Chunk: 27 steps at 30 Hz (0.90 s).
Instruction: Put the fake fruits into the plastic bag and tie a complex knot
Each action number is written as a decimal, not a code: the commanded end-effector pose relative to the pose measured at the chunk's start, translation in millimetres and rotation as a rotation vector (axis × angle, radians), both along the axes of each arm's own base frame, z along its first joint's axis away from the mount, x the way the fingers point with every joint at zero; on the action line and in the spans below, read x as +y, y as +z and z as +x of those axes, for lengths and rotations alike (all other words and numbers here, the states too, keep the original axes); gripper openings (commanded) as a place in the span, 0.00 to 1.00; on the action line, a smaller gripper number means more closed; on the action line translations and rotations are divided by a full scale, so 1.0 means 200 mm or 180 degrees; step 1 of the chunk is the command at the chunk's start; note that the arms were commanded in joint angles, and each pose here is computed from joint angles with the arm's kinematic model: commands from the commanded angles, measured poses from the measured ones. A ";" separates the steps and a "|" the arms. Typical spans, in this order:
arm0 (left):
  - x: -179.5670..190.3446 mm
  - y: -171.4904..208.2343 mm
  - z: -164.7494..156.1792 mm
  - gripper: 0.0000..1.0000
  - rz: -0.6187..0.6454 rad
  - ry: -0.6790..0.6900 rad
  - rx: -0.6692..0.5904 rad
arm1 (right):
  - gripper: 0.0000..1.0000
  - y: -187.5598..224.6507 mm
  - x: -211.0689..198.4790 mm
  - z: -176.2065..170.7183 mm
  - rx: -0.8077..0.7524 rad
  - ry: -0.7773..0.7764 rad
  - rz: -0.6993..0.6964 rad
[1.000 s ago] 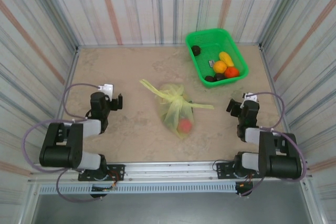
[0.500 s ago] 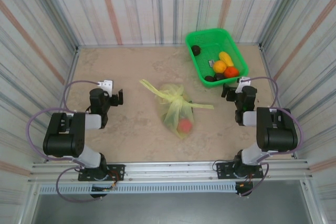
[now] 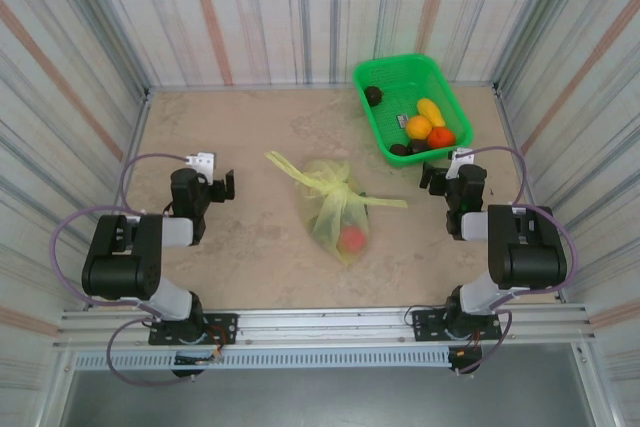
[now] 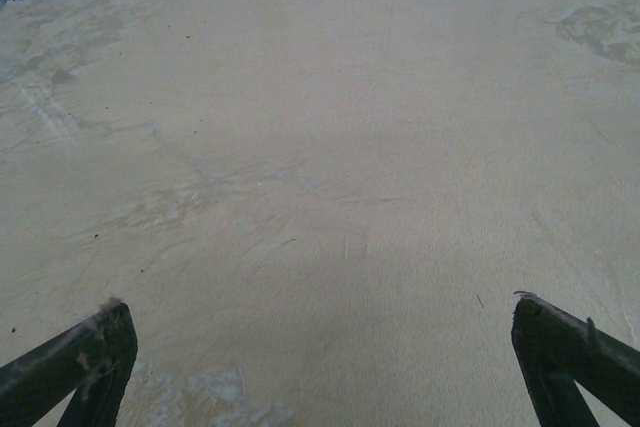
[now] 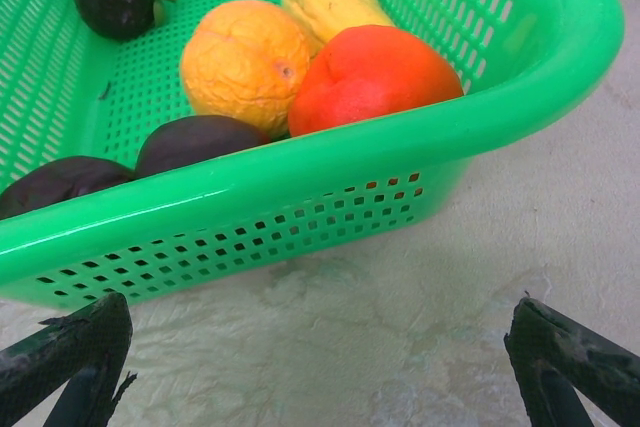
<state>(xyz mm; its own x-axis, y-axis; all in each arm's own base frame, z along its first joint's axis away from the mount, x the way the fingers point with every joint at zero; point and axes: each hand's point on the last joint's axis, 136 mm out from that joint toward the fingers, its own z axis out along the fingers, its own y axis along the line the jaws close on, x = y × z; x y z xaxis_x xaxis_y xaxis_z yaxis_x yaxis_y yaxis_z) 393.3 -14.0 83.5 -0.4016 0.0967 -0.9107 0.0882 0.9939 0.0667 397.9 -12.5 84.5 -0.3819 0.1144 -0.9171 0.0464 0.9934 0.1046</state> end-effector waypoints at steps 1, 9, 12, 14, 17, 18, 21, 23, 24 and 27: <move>-0.01 0.04 0.01 0.98 -0.0042 -0.0021 -0.0064 | 0.99 -0.01 -0.01 -0.02 0.0035 -0.0007 -0.0038; -0.01 0.04 0.01 0.98 -0.0040 -0.0018 -0.0064 | 0.99 -0.02 -0.01 -0.02 0.0038 -0.0008 -0.0036; -0.01 0.04 0.01 0.99 -0.0034 -0.0011 -0.0063 | 0.99 -0.02 -0.01 -0.02 0.0042 -0.0013 -0.0033; -0.01 0.04 0.01 0.99 -0.0023 -0.0010 -0.0069 | 0.99 -0.02 -0.01 -0.02 0.0042 -0.0007 -0.0030; -0.01 0.04 0.01 0.99 -0.0021 -0.0011 -0.0069 | 0.99 -0.02 -0.01 -0.02 0.0039 -0.0004 -0.0034; -0.01 0.04 0.01 0.99 -0.0021 -0.0012 -0.0065 | 0.99 -0.02 -0.01 -0.02 0.0041 -0.0001 -0.0032; -0.01 0.04 0.01 0.99 -0.0023 -0.0009 -0.0065 | 0.99 -0.01 -0.01 -0.02 0.0035 -0.0004 -0.0032; -0.01 0.04 0.01 0.99 -0.0023 -0.0010 -0.0065 | 0.99 -0.02 -0.01 -0.02 0.0036 -0.0002 -0.0032; -0.01 0.04 0.01 0.99 -0.0019 -0.0008 -0.0063 | 0.99 -0.01 -0.01 -0.02 0.0034 -0.0003 -0.0032; -0.01 0.04 0.01 0.99 -0.0019 -0.0008 -0.0065 | 0.99 -0.02 -0.01 -0.02 0.0038 -0.0006 -0.0032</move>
<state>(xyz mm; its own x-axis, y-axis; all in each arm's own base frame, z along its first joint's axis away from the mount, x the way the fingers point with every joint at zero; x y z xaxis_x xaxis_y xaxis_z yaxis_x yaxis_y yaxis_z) 393.3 -14.3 83.5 -0.4015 0.0972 -0.9107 0.0886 0.9938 0.0670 397.9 -13.0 84.5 -0.3819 0.1153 -0.9170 0.0462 0.9933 0.1056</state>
